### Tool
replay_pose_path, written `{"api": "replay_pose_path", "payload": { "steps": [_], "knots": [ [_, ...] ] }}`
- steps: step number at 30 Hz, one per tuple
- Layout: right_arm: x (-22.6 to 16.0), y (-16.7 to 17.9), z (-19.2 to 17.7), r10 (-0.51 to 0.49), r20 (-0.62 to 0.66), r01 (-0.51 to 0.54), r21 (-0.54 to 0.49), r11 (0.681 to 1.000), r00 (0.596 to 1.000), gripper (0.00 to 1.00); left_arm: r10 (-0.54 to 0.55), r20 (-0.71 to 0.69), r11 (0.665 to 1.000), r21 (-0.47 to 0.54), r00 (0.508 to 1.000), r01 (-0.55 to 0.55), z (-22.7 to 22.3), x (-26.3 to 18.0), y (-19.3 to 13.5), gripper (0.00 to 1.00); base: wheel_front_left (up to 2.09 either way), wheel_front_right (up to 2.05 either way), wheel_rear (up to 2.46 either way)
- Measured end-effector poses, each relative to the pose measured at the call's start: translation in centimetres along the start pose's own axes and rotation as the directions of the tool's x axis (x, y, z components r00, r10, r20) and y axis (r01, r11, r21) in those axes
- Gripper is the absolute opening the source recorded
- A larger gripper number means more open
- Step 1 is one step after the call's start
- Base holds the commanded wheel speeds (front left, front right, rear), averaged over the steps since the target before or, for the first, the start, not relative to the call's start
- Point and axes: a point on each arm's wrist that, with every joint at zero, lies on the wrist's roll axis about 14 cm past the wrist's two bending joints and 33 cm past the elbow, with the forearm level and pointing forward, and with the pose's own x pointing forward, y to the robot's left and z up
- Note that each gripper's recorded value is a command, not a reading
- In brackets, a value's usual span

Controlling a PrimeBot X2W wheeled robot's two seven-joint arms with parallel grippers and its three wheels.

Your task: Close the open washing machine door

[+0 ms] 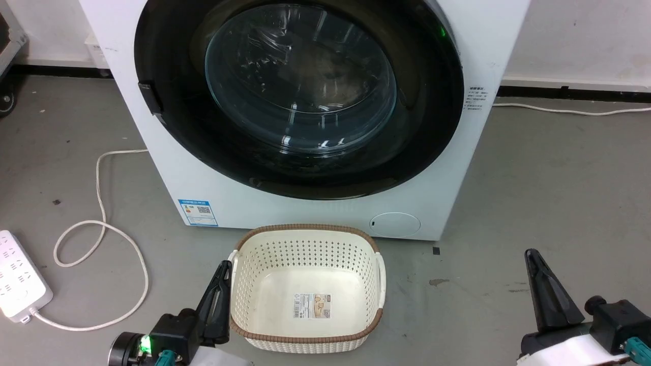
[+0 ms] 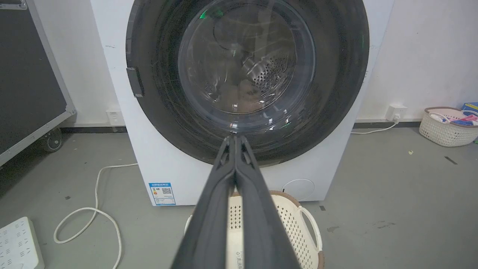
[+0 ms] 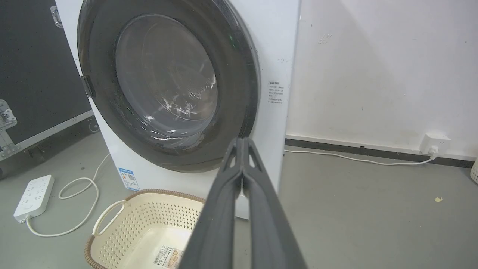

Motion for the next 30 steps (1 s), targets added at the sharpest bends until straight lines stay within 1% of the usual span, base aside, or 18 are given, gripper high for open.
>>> {"api": "replay_pose_path", "payload": {
  "steps": [30],
  "knots": [
    [-0.01,0.51,-0.49,0.016,-0.054,-0.016,-0.015,1.000,0.998,0.00,0.024,-0.040,1.000,0.019,0.999,-0.023,-0.13,0.09,0.72,0.00,0.00,0.00,0.00]
  ]
}}
